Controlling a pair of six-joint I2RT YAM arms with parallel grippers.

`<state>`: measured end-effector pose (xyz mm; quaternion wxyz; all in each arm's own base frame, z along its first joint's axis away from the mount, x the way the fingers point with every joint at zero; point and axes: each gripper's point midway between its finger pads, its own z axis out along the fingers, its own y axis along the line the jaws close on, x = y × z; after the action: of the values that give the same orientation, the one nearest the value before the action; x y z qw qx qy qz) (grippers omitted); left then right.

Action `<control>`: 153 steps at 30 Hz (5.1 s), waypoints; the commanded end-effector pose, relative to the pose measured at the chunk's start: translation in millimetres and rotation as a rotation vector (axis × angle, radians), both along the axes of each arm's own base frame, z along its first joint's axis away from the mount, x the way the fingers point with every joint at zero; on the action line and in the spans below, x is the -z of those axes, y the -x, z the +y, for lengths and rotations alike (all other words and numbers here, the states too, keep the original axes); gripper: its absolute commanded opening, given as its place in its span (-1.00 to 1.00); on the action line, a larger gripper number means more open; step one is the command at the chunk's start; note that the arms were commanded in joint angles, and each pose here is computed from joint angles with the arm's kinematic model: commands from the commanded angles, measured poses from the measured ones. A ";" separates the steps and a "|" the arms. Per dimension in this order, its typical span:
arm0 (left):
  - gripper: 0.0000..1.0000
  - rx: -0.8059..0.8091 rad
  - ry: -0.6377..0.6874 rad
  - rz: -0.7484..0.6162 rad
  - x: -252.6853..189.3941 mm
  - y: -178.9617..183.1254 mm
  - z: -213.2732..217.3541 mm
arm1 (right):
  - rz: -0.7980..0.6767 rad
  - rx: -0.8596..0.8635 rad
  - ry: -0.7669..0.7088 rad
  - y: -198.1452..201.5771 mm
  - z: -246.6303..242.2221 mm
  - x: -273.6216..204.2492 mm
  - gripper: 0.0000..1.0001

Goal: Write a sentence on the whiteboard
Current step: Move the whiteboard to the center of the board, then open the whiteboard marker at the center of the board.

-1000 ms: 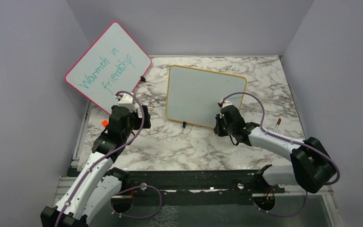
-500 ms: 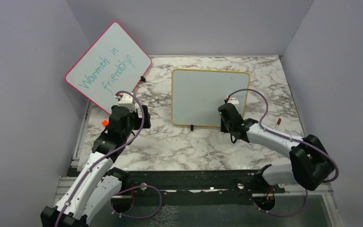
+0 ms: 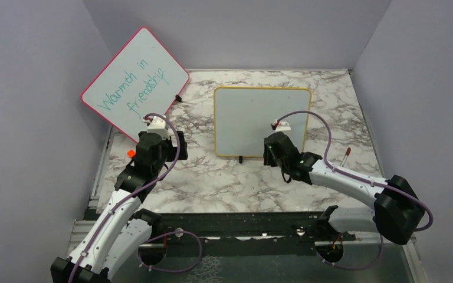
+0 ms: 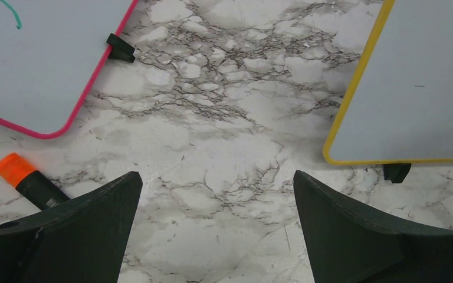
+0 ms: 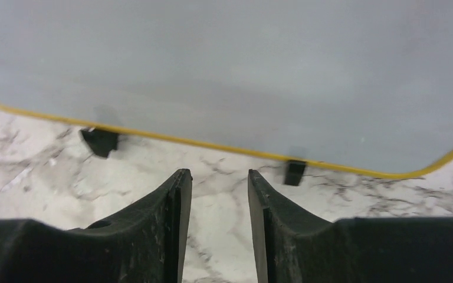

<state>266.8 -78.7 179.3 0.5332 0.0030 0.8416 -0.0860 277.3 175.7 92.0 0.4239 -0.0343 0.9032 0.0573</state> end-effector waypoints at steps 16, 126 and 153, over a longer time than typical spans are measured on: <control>0.98 -0.018 0.011 -0.039 -15.3 -4.2 1.5 | -0.089 0.009 -0.014 -11.2 118.8 19.8 -0.08; 0.98 -0.097 0.056 -0.264 -59.8 15.4 12.9 | 0.305 0.932 -0.153 -16.4 -297.0 59.2 0.54; 0.98 0.051 0.063 -0.190 -48.2 10.1 -18.9 | 0.490 0.804 -0.265 0.7 -254.1 71.4 -0.99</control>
<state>256.5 -88.0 216.7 0.6059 0.0119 0.7891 -0.0999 289.5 -104.0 17.9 0.2233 0.3993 0.8886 -0.0328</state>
